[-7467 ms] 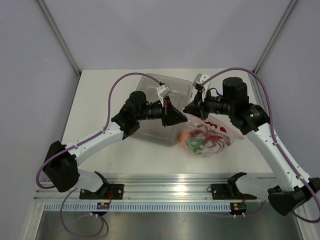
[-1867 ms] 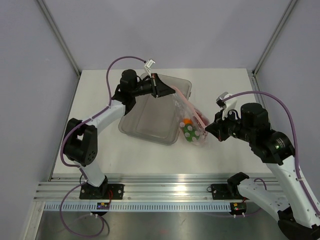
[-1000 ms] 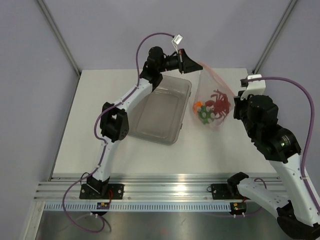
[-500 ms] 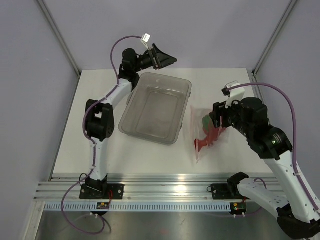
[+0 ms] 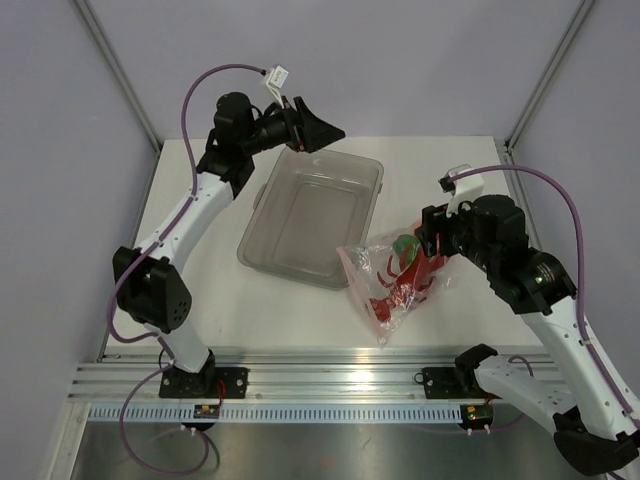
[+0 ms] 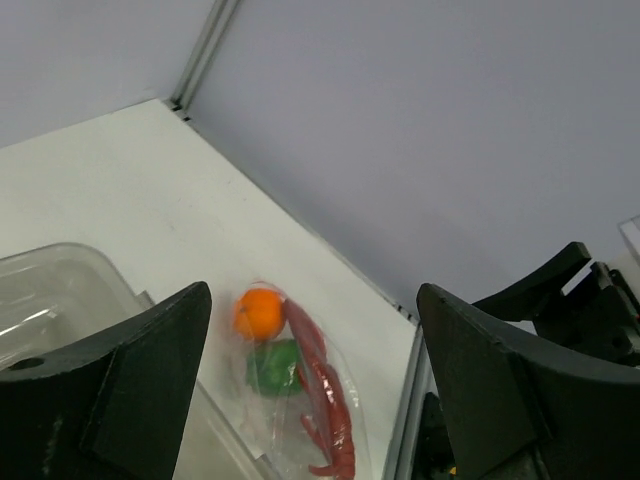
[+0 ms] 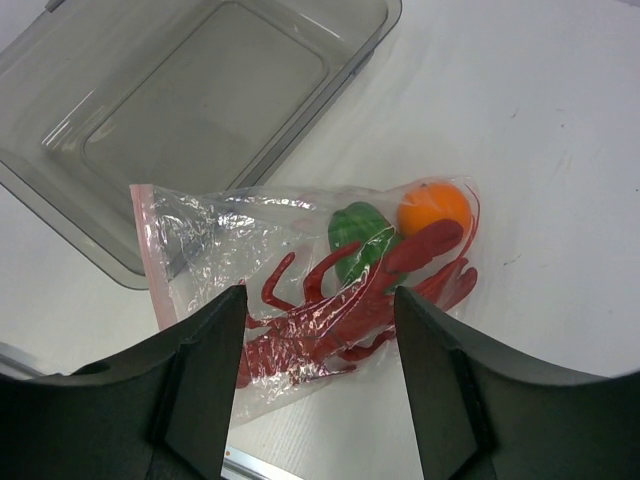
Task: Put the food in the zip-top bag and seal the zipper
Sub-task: Place the zipper food storage bag at the center of the board, then pick up the zipper food storage bag at the center of the board.
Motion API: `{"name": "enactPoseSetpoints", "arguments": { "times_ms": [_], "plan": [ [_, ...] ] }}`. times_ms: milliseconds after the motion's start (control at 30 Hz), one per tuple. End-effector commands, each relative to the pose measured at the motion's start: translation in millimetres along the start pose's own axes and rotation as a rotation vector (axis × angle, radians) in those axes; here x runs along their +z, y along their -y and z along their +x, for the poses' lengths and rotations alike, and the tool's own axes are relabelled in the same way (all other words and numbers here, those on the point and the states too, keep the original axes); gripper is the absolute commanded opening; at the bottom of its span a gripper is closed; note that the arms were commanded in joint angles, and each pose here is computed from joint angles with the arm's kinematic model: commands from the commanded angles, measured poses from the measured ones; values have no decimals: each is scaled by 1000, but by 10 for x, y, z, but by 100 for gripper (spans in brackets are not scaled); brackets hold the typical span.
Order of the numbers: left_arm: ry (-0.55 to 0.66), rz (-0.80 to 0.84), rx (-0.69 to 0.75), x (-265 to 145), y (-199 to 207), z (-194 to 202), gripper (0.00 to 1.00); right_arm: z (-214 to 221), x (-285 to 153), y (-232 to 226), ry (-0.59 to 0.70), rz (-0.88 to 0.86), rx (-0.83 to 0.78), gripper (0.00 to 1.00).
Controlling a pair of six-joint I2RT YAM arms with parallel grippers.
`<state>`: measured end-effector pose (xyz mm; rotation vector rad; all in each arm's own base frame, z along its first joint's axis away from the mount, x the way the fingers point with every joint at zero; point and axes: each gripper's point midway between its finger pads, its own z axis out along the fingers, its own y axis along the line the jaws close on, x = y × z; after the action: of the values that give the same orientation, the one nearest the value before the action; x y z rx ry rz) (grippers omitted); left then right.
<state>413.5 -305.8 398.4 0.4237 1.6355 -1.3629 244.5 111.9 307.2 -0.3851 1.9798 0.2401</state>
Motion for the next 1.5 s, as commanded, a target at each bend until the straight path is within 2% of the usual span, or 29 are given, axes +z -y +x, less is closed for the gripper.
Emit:
{"name": "enactPoseSetpoints", "arguments": {
  "times_ms": [0, 67, 100, 300, 333, 600, 767, 1000, 1233, 1467],
  "plan": [
    [-63, -198, 46, -241, -270, 310, 88, 35, 54, -102, -10, -49, 11, 67],
    [-72, -258, 99, -337, -225, 350, 88, 92, 100, -148, -30, -66, 41, 66],
    [-123, -291, 79, -383, -245, 542, 88, 121, 132, -163, -43, -71, 46, 65],
    [-177, -432, 99, -719, -216, 904, 89, 340, 261, -405, -101, -159, 109, 60],
    [-202, -462, 81, -804, -293, 1061, 89, 396, 264, -457, -114, -157, 104, 60],
    [-195, -655, 54, -1364, -396, 1335, 94, 1050, 343, -866, -258, -126, 23, 63],
    [-172, -749, 22, -1534, -467, 1371, 96, 1252, 398, -1019, -267, -36, 23, 63],
    [-160, -779, -9, -1603, -479, 1413, 99, 1554, 519, -1349, -294, 50, 120, 66],
    [-138, -761, -29, -1601, -462, 1452, 99, 1828, 592, -1443, -308, 209, 23, 66],
    [-173, -737, -53, -1540, -447, 1501, 99, 2076, 638, -1500, -343, 277, -33, 52]
  ]
}}
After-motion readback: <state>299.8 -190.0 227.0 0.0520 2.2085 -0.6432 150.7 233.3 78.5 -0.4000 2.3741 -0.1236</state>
